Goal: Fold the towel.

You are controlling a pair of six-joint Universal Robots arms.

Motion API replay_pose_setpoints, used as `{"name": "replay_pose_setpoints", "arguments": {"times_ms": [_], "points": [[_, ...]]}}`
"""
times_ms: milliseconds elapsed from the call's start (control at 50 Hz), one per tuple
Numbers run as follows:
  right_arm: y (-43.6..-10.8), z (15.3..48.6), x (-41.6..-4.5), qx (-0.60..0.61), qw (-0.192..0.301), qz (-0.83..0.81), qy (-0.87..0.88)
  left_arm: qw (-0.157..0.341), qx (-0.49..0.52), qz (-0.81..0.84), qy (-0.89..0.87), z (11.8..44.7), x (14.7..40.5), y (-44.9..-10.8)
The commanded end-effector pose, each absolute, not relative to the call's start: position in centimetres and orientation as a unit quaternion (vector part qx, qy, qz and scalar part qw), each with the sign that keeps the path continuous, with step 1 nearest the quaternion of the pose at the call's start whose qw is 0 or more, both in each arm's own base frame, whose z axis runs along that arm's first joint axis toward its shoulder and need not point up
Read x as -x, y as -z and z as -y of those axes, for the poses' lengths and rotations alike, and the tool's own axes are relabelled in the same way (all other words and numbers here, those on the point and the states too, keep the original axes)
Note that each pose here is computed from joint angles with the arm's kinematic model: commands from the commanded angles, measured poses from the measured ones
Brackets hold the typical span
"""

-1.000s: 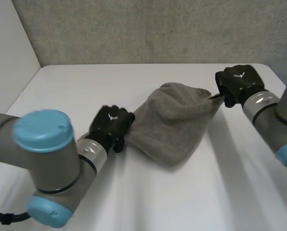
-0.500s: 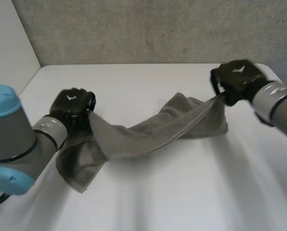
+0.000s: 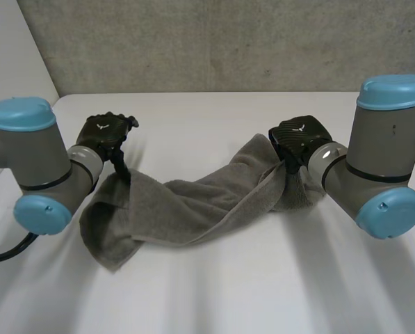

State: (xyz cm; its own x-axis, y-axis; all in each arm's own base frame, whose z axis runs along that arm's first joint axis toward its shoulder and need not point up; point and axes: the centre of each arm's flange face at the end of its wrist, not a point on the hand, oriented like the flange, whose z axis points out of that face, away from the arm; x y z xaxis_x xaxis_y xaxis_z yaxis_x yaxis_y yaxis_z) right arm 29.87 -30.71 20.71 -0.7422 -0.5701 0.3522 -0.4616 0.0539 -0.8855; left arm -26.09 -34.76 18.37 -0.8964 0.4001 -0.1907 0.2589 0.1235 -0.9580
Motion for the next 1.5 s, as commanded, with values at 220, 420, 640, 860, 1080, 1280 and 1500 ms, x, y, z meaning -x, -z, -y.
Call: {"name": "replay_pose_setpoints", "arguments": {"times_ms": [220, 420, 640, 860, 1080, 1280, 1500], "points": [[-19.6, 30.7, -28.9, 0.346, 0.034, -0.738, 0.578, 0.087, 0.284, 0.751, -0.59, 22.7, 26.4, -17.4], [-18.9, 30.4, -28.8, 0.348, 0.035, -0.742, 0.572, 0.068, 0.376, 0.701, -0.602, 19.1, 28.1, -15.6], [-18.4, 30.1, -28.9, 0.352, 0.037, -0.744, 0.567, 0.062, 0.384, 0.704, -0.594, 20.8, 29.3, -12.9], [-18.2, 30.1, -28.9, 0.352, 0.036, -0.745, 0.566, 0.059, 0.382, 0.706, -0.593, 22.2, 29.9, -12.1], [-18.3, 30.3, -28.8, 0.35, 0.034, -0.745, 0.567, 0.059, 0.384, 0.713, -0.584, 21.5, 29.3, -12.5], [-18.6, 30.7, -28.8, 0.348, 0.032, -0.74, 0.574, 0.057, 0.386, 0.72, -0.574, 19.8, 28.1, -13.8], [-18.0, 30.5, -28.9, 0.351, 0.033, -0.744, 0.568, 0.045, 0.364, 0.717, -0.592, 22.3, 27.8, -13.0]]}}
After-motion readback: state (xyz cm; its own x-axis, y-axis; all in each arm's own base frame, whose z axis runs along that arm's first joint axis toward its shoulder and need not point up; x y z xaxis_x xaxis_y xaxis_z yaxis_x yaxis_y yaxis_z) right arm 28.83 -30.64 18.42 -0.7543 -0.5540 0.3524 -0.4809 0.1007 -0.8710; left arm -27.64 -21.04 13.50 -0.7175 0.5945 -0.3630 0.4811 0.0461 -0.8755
